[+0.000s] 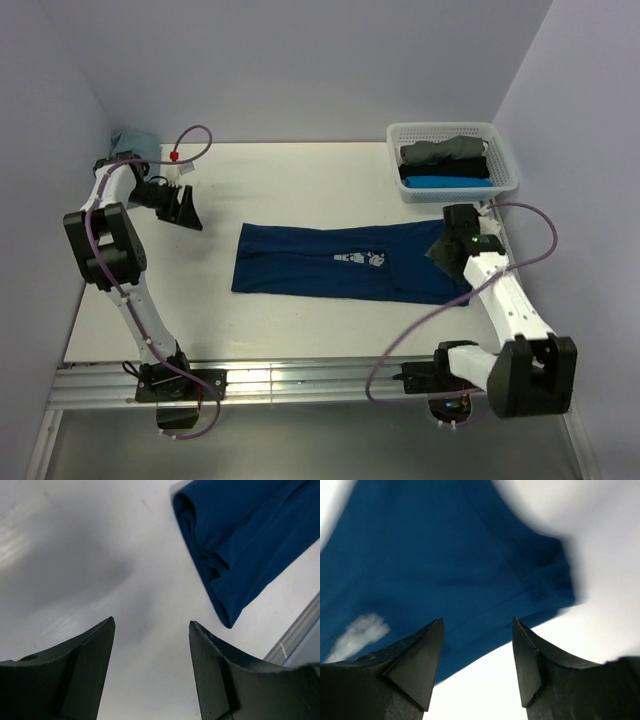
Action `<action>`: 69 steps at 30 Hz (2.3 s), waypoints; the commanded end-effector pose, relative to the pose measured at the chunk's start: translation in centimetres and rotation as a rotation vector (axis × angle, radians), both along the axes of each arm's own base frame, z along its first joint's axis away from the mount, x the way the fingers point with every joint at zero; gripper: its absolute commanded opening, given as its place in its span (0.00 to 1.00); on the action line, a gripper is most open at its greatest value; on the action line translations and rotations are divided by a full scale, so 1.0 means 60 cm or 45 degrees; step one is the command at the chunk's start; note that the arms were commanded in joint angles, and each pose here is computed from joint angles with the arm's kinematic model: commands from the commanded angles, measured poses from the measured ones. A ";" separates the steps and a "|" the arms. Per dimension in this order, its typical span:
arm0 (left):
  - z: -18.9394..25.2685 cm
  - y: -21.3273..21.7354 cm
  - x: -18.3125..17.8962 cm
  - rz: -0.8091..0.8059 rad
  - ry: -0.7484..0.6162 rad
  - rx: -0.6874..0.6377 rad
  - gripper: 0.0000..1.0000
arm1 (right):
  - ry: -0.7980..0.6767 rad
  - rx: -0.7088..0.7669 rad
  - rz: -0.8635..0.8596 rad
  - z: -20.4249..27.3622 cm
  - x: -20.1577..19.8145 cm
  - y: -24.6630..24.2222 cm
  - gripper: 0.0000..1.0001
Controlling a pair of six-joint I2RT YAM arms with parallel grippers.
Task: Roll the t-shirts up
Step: Fold the tshirt, then roll the tshirt
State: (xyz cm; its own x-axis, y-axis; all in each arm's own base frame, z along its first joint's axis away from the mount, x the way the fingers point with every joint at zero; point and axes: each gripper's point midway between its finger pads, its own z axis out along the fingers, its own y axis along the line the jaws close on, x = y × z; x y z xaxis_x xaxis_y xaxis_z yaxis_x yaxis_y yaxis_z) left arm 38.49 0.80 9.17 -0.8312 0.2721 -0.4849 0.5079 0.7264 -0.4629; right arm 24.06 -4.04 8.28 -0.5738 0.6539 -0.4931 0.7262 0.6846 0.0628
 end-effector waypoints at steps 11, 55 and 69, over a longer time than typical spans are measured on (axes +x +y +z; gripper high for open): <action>0.011 -0.138 0.034 -0.170 0.038 -0.108 0.62 | -0.301 0.305 0.529 0.099 0.078 0.478 0.53; -0.038 -0.053 0.118 0.276 0.114 0.084 0.53 | -0.285 0.232 1.183 -0.039 0.188 0.892 0.40; -0.029 -0.053 0.109 0.250 0.104 0.086 0.52 | -0.322 0.193 1.178 -0.010 0.197 0.884 0.00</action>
